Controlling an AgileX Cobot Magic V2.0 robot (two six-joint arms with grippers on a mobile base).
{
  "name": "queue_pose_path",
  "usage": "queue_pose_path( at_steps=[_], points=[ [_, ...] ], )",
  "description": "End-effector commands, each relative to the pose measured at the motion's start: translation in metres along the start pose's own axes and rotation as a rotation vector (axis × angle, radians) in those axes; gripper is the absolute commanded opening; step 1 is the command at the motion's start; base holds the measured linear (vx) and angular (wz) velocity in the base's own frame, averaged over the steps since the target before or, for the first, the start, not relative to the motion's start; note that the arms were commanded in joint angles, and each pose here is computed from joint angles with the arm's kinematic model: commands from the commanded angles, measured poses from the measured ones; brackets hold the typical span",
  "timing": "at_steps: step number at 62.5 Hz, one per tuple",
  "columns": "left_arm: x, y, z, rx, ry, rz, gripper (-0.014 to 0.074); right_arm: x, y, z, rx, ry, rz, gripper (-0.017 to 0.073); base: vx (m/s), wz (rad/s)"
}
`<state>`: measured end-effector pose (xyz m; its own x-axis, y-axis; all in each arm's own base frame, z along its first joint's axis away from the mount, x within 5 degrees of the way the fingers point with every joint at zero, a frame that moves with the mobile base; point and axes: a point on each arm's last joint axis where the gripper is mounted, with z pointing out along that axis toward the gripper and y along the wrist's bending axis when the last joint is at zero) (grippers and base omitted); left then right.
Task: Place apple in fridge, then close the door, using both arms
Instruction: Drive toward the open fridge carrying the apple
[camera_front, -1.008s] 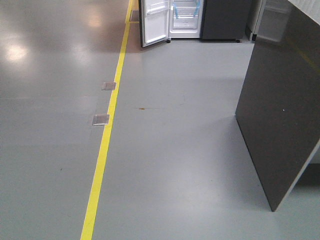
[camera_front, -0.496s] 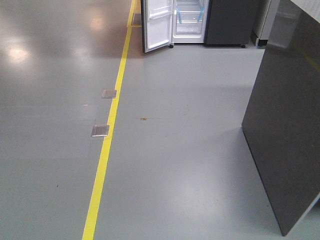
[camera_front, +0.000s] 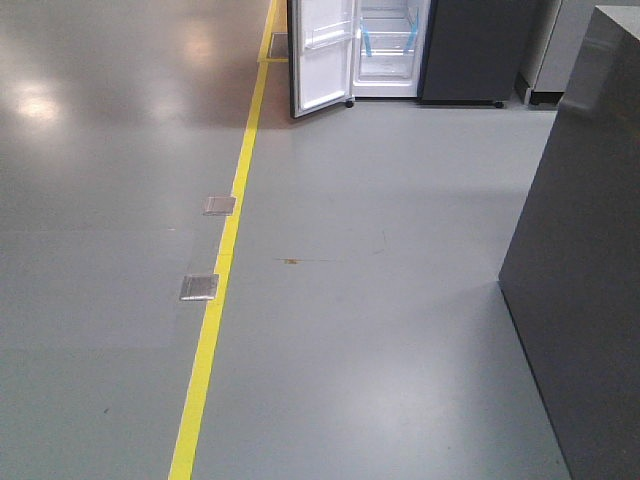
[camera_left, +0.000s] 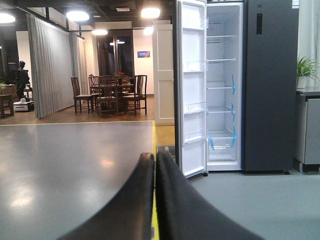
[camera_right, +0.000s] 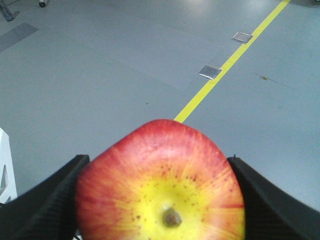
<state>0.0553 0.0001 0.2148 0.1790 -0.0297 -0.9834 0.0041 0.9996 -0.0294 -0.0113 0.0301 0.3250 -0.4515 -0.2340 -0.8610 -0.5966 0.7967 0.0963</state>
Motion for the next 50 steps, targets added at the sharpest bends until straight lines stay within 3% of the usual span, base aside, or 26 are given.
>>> queue_pose_path(
  at_steps=[1, 50],
  points=[
    [-0.0004, 0.0000, -0.0016, 0.002, -0.067, -0.006, -0.0006, -0.0127, 0.0006, -0.0032, -0.001, -0.081, 0.004, 0.0391, 0.28, 0.01],
    [-0.0004, 0.0000, -0.0016, 0.002, -0.067, -0.006, -0.0006, -0.0127, 0.0006, -0.0032, -0.001, -0.081, 0.004, 0.0391, 0.29, -0.02]
  ],
)
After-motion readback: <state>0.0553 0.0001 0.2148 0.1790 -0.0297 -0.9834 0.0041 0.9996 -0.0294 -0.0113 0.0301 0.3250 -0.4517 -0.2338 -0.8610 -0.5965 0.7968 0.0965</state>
